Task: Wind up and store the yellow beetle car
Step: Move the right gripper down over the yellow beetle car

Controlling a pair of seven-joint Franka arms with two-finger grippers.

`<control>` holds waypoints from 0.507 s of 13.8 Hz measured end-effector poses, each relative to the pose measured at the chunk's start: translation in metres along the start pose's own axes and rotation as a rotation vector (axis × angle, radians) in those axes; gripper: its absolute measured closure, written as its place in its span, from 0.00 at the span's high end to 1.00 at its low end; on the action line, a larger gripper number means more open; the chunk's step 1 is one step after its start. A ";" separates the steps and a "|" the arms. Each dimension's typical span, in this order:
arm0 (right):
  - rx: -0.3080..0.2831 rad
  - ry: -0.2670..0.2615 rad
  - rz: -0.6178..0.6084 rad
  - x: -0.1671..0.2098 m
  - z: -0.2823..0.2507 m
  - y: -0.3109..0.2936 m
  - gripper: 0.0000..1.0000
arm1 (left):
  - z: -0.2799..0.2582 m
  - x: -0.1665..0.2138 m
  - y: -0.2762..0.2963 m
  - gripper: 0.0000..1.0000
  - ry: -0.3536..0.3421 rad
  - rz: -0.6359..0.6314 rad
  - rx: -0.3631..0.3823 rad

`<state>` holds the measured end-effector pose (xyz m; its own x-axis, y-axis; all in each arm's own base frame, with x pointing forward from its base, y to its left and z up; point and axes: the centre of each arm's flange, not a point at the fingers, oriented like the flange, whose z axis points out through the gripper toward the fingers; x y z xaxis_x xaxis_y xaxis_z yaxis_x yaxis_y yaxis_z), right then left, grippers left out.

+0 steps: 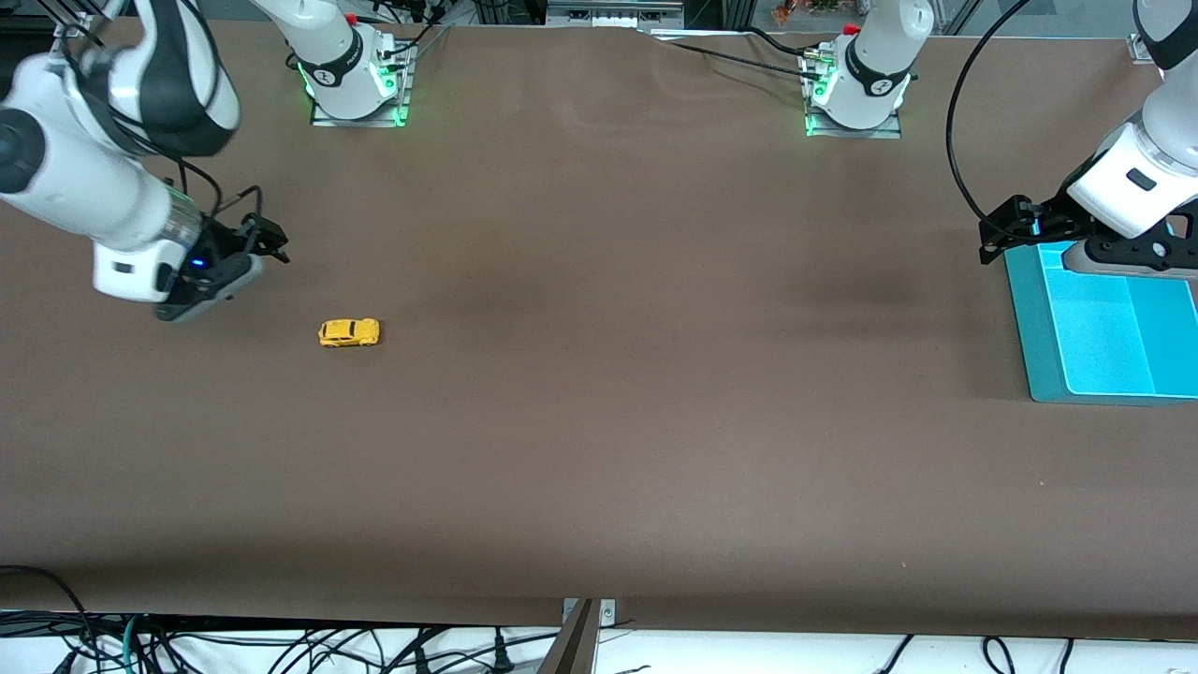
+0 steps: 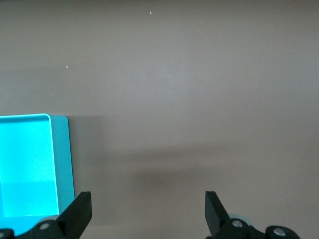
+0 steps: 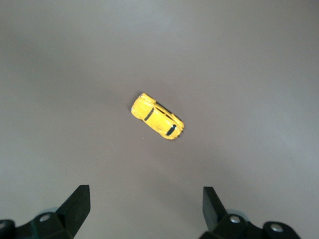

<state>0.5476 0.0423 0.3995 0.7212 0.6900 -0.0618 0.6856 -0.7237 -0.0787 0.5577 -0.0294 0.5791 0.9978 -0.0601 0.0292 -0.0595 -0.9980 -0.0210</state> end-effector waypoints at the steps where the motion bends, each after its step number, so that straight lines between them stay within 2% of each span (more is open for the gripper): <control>1: 0.001 0.000 -0.108 0.001 0.018 0.001 1.00 | 0.000 0.000 0.000 1.00 0.000 0.000 0.000; 4: 0.009 -0.004 -0.435 0.011 0.063 0.004 1.00 | 0.000 0.000 0.000 1.00 0.000 0.000 0.000; 7: 0.003 0.006 -0.657 0.021 0.105 0.007 1.00 | 0.000 0.000 0.000 1.00 0.000 0.000 0.000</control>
<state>0.5575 0.0536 0.2928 0.1527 0.9883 0.0054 0.9833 -0.1514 -0.1008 0.5578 -0.0295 0.5792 0.9978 -0.0602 0.0295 -0.0596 -0.9980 -0.0210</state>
